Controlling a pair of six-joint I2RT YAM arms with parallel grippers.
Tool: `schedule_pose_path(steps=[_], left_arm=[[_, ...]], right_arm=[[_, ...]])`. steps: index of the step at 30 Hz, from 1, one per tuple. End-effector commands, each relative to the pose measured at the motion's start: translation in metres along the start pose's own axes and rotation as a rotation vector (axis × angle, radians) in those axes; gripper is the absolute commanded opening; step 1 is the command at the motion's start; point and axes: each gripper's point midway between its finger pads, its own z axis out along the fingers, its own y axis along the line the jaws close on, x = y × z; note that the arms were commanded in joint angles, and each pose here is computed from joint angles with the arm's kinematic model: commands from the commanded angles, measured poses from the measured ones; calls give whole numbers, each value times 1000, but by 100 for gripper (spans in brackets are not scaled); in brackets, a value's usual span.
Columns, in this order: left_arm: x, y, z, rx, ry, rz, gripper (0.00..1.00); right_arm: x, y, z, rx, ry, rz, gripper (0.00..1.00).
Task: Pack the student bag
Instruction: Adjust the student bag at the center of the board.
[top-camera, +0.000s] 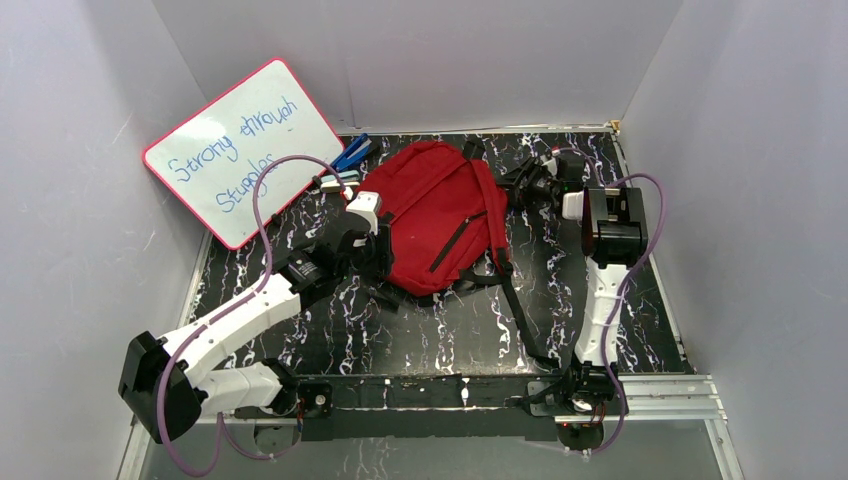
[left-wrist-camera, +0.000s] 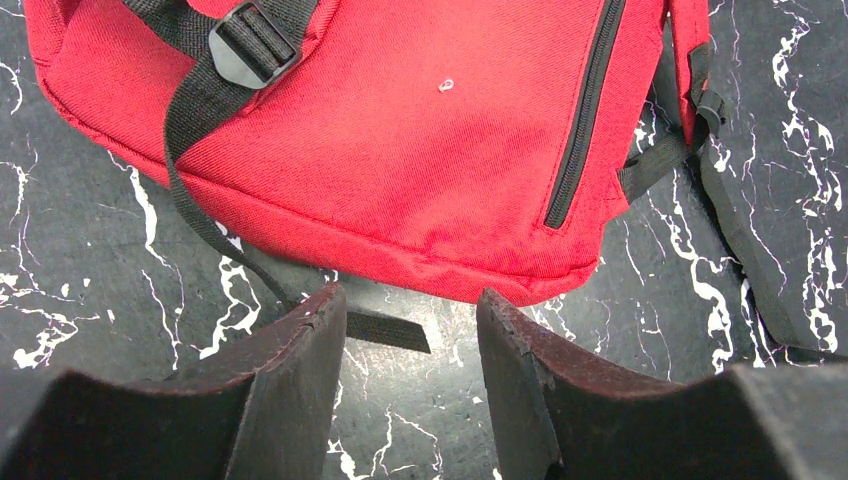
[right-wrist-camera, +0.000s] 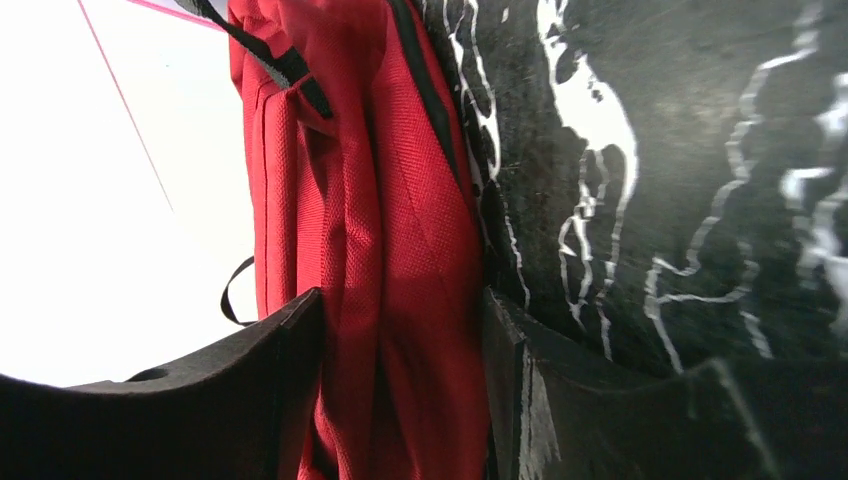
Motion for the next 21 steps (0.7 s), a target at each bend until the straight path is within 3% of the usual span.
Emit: schedule_pose_path(steps=[1,5,11,14,21], left_arm=[[-10,2,-5,-10,-30,-12,49],[-9,1,-4,-5,-27,-16,49],[-7,3,-6,-7,-29,-16,49],[-7,4,-7,-11,-34,-19,49],[-16,13,-13,-58,-74,-8,49]], right_arm=[[30,28,19,-100,128,-59,62],[47,33,26,-127,170,-67,56],[50,57,21,-207,173,-82,15],[45,77,17,-213,139,-135,3],[33,145,-5,-89,-107,-433,0]])
